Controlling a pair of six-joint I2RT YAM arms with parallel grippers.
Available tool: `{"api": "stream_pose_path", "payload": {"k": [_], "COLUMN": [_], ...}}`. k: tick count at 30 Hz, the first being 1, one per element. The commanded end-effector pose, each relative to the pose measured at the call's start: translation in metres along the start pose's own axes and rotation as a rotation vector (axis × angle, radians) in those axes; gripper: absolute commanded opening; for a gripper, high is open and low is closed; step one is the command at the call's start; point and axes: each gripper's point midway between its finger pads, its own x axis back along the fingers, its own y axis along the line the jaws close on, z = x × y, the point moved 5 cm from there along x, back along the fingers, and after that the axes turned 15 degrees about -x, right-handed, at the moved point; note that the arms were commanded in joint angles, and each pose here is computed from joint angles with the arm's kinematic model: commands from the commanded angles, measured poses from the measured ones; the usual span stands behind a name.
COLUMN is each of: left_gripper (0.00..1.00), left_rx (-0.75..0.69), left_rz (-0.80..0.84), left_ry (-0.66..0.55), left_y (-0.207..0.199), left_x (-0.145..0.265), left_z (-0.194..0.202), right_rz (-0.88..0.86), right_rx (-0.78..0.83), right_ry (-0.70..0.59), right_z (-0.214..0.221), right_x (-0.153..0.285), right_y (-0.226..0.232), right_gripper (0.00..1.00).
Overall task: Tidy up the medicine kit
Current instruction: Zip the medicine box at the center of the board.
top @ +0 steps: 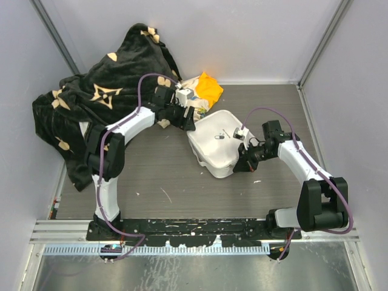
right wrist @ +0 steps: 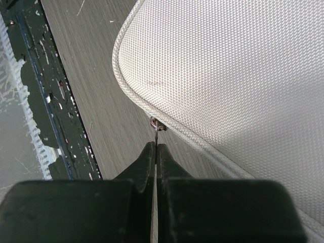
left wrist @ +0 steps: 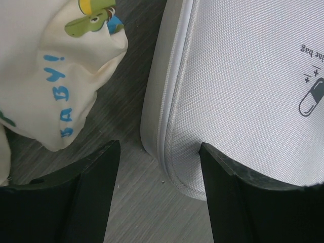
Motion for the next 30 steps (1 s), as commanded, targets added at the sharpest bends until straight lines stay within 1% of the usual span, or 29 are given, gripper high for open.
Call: {"api": "stream_pose_path", "payload": {"k": [1,3,4,5,6,7,10,12,13,19,22,26,30], "left_gripper": [0.64,0.57,0.52,0.45,0.41,0.33,0.12,0.03,0.01,0.00,0.00,0.00,0.00], "left_rx": [0.074,0.102,0.117,0.132,0.151,0.167,0.234,0.265,0.278,0.337,0.417,0.509,0.572], "left_rz": [0.107,0.137,0.149,0.160,0.171,0.179,0.192,0.171,0.153,-0.012,-0.060,-0.105,-0.156], "left_ry": [0.000,0.008,0.009,0.014,0.015,0.011,0.008,0.008,0.011,-0.015,-0.040,-0.058,-0.072], "left_y": [-0.013,-0.016,-0.018,-0.020,-0.023,-0.026,-0.035,-0.039,-0.040,-0.043,-0.049,-0.057,-0.054], "left_x": [-0.005,-0.010,-0.011,-0.012,-0.012,-0.011,-0.009,-0.006,-0.004,0.022,0.032,0.031,0.028], "left_z": [-0.009,-0.003,0.000,0.004,0.008,0.010,0.021,0.027,0.032,0.052,0.062,0.082,0.092], "right_rz": [0.007,0.035,0.056,0.079,0.098,0.111,0.148,0.181,0.200,0.330,0.371,0.351,0.293], "right_rx": [0.085,0.081,0.073,0.064,0.056,0.052,0.044,0.039,0.035,0.022,0.033,0.049,0.090], "right_ry": [-0.059,-0.057,-0.059,-0.061,-0.066,-0.072,-0.097,-0.109,-0.112,-0.131,-0.128,-0.096,-0.065], "right_z": [-0.013,-0.014,-0.015,-0.017,-0.019,-0.020,-0.026,-0.030,-0.031,-0.052,-0.061,-0.053,-0.035], "right_x": [0.006,0.006,0.007,0.008,0.009,0.010,0.012,0.013,0.014,0.022,0.023,0.017,0.011], "right_y": [0.003,0.000,-0.002,-0.005,-0.007,-0.008,-0.011,-0.015,-0.018,-0.039,-0.050,-0.055,-0.048], "right_gripper": [0.01,0.01,0.01,0.01,0.01,0.01,0.01,0.01,0.01,0.01,0.01,0.01,0.01]}}
